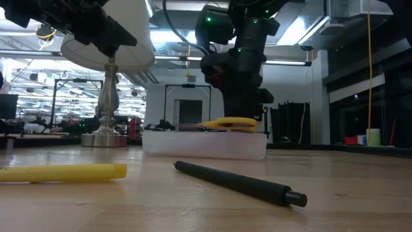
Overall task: Pick & place school supplies into a supply box
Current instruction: Put the yellow scissors into the transparent supply box
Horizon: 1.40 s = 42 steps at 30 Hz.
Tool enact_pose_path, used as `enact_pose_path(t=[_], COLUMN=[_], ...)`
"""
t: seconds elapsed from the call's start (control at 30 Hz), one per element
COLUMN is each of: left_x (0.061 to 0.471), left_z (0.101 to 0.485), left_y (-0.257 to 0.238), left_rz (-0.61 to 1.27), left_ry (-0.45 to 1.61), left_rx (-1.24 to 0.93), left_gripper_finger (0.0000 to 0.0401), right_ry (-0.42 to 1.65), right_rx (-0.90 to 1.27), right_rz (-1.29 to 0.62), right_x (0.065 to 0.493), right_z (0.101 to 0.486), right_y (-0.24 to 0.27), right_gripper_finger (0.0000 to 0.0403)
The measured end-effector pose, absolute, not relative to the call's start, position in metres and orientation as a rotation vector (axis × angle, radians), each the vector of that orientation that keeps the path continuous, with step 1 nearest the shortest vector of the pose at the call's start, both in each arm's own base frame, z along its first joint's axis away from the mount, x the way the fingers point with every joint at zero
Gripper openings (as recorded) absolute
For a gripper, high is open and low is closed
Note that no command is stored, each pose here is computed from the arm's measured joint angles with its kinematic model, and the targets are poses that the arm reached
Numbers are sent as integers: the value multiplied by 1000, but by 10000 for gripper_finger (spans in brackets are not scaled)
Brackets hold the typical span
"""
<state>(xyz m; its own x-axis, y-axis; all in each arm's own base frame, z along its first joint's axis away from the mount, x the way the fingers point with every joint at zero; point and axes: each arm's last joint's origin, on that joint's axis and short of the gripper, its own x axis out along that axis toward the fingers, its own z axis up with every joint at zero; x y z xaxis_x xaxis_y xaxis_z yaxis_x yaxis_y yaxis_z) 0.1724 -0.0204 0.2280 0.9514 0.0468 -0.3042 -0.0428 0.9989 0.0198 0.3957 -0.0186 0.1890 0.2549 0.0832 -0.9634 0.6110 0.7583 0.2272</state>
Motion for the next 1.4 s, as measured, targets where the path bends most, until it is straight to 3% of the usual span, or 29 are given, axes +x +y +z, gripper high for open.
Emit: enact_pose_path(t=[0.6, 0.83, 1.4], left_x=[172, 172, 172], left_z=[228, 228, 228], left_y=[-20, -20, -20], left_rz=[46, 46, 46], left_ry=[309, 309, 309], left_rx=[13, 12, 11], left_gripper_finger=[1, 2, 5], right_ry=[1248, 1250, 1249], right_rx=[689, 688, 642], right_rz=[-419, -418, -368], right_x=[394, 394, 395], right_z=[174, 174, 174], right_y=[-16, -16, -18], right_gripper_finger=[84, 120, 121])
